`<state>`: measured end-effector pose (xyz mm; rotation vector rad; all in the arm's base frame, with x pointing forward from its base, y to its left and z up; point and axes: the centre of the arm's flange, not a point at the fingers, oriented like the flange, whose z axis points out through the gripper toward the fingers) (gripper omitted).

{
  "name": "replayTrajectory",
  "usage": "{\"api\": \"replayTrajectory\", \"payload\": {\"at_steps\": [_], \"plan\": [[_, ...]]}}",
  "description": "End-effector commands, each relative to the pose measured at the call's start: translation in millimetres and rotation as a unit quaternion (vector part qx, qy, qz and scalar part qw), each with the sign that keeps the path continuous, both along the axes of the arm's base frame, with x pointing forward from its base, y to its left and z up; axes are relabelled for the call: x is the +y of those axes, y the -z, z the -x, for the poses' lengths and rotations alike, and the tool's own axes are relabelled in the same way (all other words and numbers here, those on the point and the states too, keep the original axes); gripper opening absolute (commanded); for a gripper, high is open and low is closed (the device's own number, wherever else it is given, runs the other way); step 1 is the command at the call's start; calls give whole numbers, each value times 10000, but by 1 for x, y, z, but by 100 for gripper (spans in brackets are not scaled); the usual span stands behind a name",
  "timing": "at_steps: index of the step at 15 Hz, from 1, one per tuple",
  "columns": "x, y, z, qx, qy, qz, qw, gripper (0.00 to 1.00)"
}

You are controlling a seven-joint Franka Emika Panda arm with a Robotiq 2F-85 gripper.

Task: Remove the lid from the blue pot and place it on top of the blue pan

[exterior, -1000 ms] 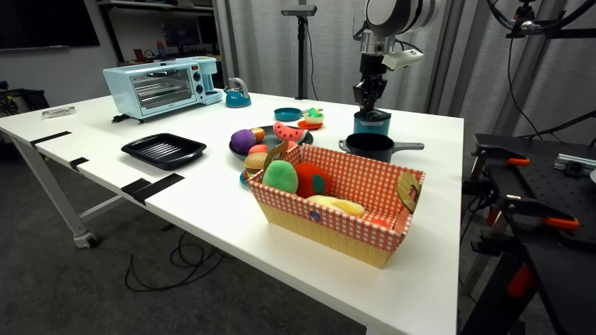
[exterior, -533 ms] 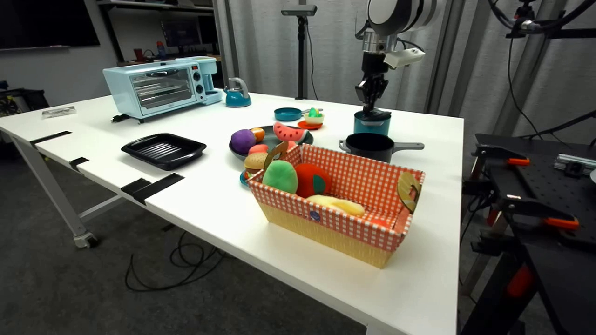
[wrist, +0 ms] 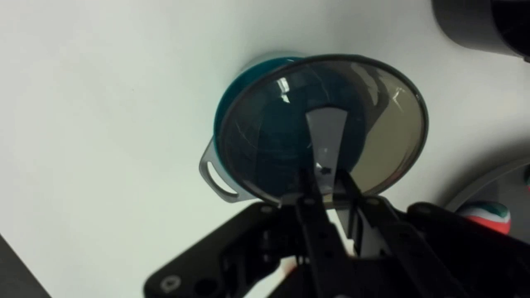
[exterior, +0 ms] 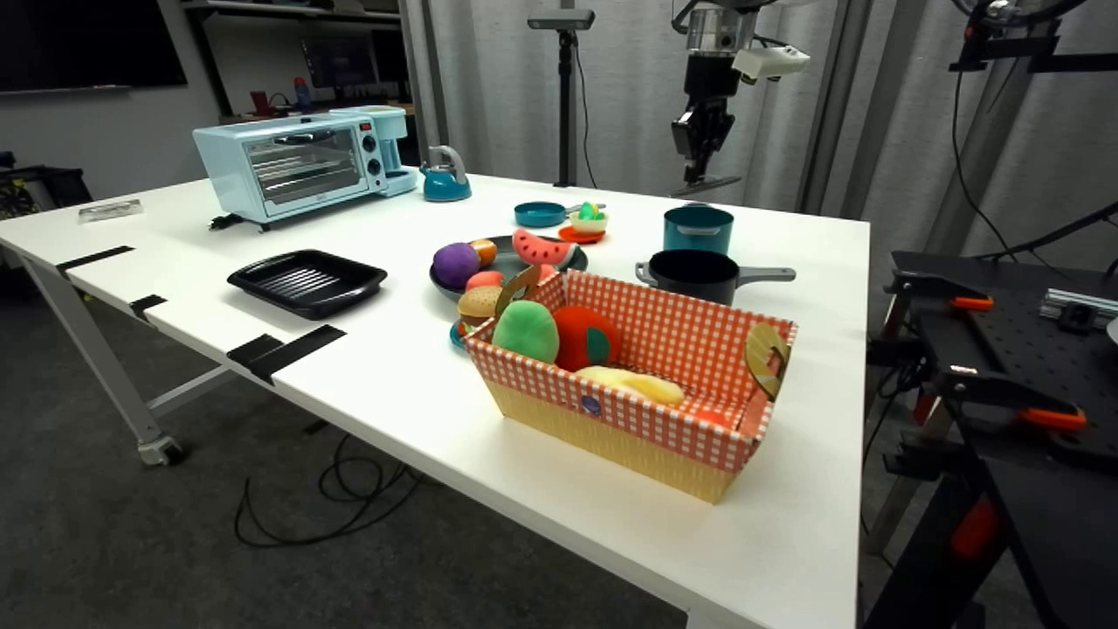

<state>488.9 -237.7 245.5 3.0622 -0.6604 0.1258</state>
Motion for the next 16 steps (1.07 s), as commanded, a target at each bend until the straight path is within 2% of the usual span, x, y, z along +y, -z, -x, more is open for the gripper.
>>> {"api": "replayTrajectory", "payload": {"at_steps": [1, 10, 13, 16], "plan": [[17, -50, -4, -72, -109, -78, 9999, 4], [56, -97, -133, -388, -111, -6, 9992, 4], [58, -97, -165, -524, -35, 24, 9986, 4], [44, -91, -184, -627, 152, 46, 9979, 4]]}}
